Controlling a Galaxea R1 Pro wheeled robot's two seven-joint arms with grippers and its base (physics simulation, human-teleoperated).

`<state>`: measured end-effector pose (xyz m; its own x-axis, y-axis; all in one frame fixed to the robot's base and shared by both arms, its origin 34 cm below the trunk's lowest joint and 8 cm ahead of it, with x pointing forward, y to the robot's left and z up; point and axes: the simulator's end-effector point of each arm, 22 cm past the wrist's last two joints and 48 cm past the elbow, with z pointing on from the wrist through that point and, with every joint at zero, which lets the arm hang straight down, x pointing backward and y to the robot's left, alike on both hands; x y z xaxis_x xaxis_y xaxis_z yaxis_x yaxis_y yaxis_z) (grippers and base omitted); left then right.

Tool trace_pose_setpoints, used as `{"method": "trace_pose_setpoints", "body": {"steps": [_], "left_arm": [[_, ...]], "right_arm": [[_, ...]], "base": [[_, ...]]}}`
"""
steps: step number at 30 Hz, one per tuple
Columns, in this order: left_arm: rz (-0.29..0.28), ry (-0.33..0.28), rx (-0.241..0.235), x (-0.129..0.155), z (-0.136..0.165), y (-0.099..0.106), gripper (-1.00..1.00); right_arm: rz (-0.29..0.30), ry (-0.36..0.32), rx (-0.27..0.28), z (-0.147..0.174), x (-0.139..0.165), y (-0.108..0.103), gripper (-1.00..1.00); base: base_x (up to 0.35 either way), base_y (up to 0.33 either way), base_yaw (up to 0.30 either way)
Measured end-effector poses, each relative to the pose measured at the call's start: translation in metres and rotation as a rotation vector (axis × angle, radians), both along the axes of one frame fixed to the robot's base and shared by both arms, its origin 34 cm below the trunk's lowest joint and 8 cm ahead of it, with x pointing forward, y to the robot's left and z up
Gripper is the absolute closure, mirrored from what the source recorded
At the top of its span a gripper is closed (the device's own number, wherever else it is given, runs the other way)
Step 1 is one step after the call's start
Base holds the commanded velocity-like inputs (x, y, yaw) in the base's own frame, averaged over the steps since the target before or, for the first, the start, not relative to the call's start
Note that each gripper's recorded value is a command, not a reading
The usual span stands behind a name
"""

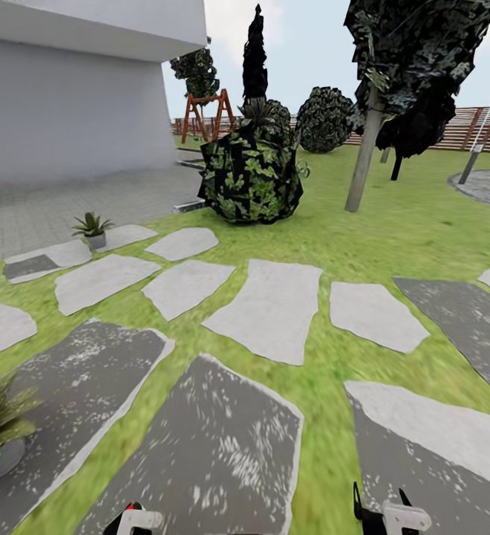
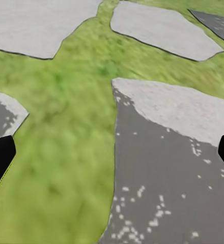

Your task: Pick up the pesticide atomizer in the garden and spray insectifuge to fully cover both potted plants in the garden.

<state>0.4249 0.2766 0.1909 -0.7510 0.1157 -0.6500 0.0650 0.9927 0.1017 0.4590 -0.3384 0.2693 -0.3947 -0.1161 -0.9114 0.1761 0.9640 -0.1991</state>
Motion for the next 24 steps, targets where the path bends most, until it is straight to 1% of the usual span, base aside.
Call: {"method": "trace_pose_setpoints", "body": {"steps": [24], "left_arm": [[0.001,0.0,0.0,0.0,0.0,0.0002,1.0]], "right_arm": [[0.004,0.003,0.004,-0.001,-0.0005,0.0027,-1.0]], "base": [[0.34,0.0,0.0]]}}
